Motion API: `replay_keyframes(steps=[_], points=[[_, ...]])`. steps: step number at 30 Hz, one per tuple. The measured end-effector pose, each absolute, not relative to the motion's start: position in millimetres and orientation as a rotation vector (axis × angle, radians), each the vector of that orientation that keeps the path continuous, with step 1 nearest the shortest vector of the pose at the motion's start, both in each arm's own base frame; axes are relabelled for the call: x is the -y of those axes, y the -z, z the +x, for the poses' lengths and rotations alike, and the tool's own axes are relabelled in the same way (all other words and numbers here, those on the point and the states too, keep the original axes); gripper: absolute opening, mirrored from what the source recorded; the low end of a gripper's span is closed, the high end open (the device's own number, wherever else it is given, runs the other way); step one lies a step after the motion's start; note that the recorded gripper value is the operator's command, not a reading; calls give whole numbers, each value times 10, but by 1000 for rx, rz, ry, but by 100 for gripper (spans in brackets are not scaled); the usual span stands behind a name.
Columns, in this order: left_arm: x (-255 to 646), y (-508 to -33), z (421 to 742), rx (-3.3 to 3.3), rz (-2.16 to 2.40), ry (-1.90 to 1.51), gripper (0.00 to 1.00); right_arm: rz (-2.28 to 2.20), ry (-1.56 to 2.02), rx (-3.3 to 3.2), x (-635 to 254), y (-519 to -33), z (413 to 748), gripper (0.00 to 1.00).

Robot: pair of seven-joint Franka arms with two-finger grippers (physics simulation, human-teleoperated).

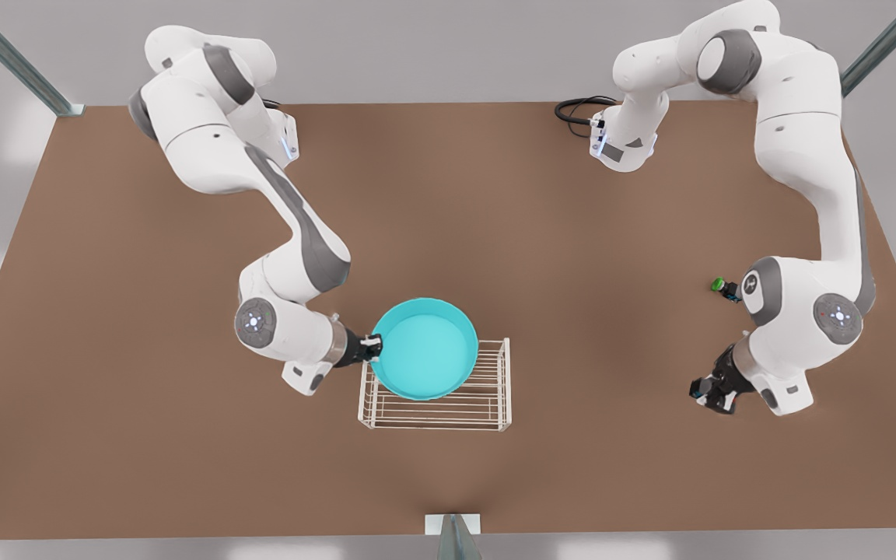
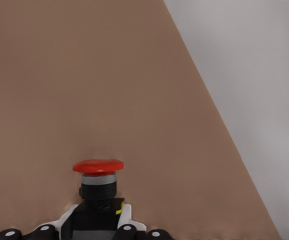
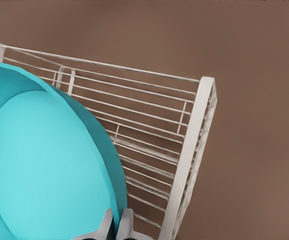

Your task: Place the plate on the shelf with right arm and place the red button switch in the plate with left arm

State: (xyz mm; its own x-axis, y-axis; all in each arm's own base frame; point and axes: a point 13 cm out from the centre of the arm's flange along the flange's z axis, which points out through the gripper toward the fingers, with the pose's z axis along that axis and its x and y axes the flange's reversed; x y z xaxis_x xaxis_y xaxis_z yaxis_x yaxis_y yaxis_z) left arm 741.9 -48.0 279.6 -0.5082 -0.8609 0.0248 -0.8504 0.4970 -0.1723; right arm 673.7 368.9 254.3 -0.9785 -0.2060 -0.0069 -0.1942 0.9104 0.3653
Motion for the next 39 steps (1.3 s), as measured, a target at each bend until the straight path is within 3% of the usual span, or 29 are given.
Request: replay_keyframes(steps=[3, 5, 9, 11, 13, 16, 19, 20, 21, 25, 28, 31, 33, 36, 39], points=[[1462, -3373, 7152, -2770, -1359, 336, 37, 264, 586, 3069, -3781, -2535, 6811, 18], [2111, -3544, 6919, -2852, -1259, 389, 37, 221, 592, 3082, -3795, -2539, 6849, 100], [3339, -3451, 6615, -2931, -1138, 511, 37, 104, 581, 3148, -3466, -2901, 7048, 100], [3830, -3409, 6558, -2910, -1122, 603, 37, 6, 501, 3221, -2763, -3522, 7136, 100], [4341, -3375, 6482, -2877, -1109, 707, 37, -89, 293, 3254, -1798, -3762, 7053, 100], [4980, -3154, 6417, -2816, -1109, 858, 37, -201, 123, 3184, -793, -3578, 6893, 100], [5367, -2786, 6469, -2724, -1103, 960, 37, -194, 65, 3129, -518, -3414, 6778, 100], [5422, -2734, 6507, -2687, -1098, 990, 57, -181, 56, 3116, -500, -3374, 6752, 99], [5421, -2701, 6567, -2649, -1080, 1007, 100, -168, 50, 3106, -492, -3342, 6730, 99], [5417, -2766, 6747, -2536, -1031, 1090, 100, -125, 37, 3084, -490, -3302, 6678, 99], [4907, -3092, 7090, -2485, -1048, 1038, 100, -103, 36, 3076, -487, -3296, 6657, 99], [3599, -3445, 7506, -2512, -1115, 781, 100, -84, 37, 3071, -485, -3292, 6644, 99], [2788, -3439, 7551, -2572, -1143, 574, 100, -73, 37, 3069, -488, -3289, 6638, 99], [1349, -3695, 7426, -2621, -1216, 277, 100, -59, 40, 3066, -491, -3273, 6638, 100], [418, -3611, 6855, -2783, -1234, 41, 100, -48, 42, 3065, -493, -3263, 6640, 100]])
